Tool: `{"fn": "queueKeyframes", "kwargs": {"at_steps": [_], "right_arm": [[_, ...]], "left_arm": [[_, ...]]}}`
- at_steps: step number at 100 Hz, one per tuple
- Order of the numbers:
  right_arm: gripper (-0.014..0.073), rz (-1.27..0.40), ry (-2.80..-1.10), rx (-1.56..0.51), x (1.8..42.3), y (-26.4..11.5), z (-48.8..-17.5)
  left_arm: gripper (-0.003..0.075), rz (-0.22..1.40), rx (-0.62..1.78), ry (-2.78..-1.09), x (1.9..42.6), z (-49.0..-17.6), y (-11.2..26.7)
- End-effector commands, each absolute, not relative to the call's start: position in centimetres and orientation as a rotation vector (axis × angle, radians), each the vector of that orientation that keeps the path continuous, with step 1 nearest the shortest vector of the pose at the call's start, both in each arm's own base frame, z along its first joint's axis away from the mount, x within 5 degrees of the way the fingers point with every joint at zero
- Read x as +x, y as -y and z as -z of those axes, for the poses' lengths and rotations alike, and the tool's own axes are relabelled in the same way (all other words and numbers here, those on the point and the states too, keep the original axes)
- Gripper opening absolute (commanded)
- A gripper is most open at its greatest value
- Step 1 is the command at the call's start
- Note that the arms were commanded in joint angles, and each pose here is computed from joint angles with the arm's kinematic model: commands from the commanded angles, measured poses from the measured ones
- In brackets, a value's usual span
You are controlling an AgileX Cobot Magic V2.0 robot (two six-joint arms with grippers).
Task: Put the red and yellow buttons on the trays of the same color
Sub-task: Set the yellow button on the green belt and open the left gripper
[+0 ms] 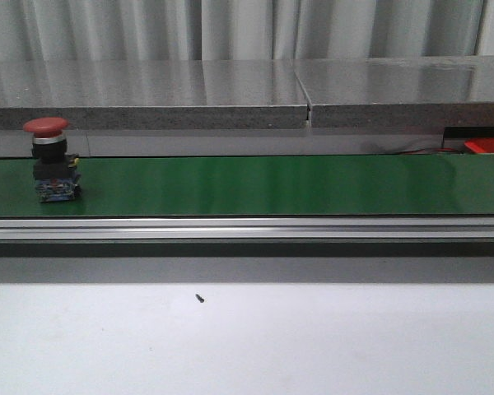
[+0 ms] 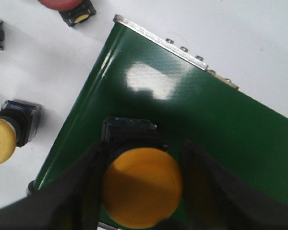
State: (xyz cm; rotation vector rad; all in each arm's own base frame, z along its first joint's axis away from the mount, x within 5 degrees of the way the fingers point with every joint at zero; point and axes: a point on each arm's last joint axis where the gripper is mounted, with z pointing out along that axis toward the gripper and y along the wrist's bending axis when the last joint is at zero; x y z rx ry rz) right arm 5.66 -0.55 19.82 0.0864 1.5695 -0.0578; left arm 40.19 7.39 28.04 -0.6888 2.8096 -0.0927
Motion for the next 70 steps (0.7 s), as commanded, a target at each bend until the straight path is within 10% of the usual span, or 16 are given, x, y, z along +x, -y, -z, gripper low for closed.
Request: {"fn": "queueKeyframes", "kwargs": {"at_steps": [1,17,39,70], "right_arm": [[-0.0066,0.058,-1.457,0.065,5.4,0.4,-21.1],[-0.0066,0.058,-1.457,0.065,5.4,0.4,-21.1],[-0.0066,0.058,-1.457,0.065,5.4,0.4,-21.1],[-0.0066,0.058,-1.457,0.065,5.4,0.4,-21.1]], "left_arm": [[0.0251,0.098,-0.659,-2.732,39.8,-30.6,-7.2],[0.0281,0.094,-0.659,-2.752,39.7,-30.3,-7.2],[0.0569,0.08,-0.63,-2.736,39.8,-30.6,-7.3],[0.0438,0.058,-0.468,-2.511,37.3,-37.3,-6.1]]}}
